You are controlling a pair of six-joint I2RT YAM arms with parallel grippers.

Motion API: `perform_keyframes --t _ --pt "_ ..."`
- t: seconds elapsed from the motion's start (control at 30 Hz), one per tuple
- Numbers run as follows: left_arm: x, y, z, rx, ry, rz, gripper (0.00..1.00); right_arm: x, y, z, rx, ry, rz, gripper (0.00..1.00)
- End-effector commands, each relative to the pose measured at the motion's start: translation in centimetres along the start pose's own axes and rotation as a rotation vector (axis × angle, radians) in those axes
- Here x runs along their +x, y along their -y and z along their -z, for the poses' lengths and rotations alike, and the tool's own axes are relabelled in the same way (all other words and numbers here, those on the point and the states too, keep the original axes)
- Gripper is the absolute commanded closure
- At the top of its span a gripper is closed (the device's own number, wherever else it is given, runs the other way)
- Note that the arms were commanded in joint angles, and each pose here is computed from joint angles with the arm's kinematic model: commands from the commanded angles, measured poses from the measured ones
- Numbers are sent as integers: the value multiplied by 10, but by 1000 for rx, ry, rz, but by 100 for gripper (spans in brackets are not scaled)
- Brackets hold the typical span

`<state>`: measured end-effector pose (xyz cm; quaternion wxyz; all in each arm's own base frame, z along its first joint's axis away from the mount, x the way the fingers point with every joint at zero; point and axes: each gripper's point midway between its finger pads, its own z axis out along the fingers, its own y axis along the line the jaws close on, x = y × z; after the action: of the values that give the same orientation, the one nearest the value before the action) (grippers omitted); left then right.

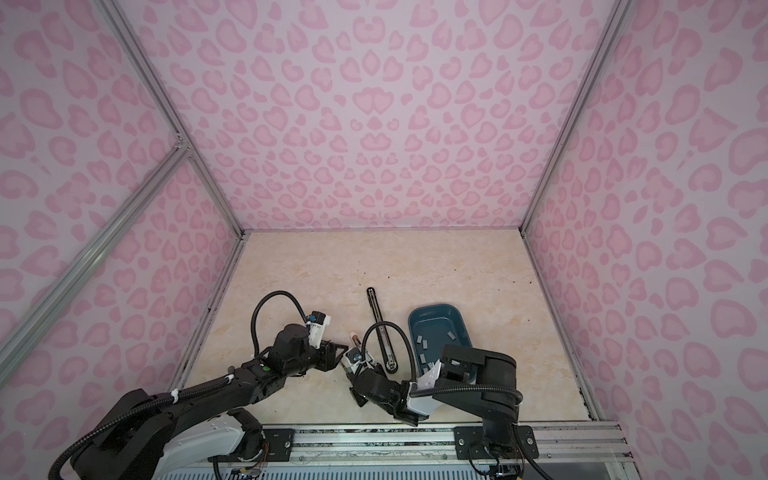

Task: Load the staples into the stapler

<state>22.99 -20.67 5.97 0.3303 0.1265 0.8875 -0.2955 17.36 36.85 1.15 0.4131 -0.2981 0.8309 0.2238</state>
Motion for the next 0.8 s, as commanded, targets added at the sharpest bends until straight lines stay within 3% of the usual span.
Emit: perform_keyframes --t 0.0,0.23,0.37,0.77 --pt "-10 5 2 5 51 -62 43 45 25 5 91 -174 53 68" --pt "-11 3 4 -15 70 -77 43 31 24 16 95 -146 55 50" --pt "-11 4 7 -8 84 -83 45 20 19 25 90 -124 67 46" --pt "-10 3 5 -6 99 -106 48 -56 -13 73 29 30 74 63"
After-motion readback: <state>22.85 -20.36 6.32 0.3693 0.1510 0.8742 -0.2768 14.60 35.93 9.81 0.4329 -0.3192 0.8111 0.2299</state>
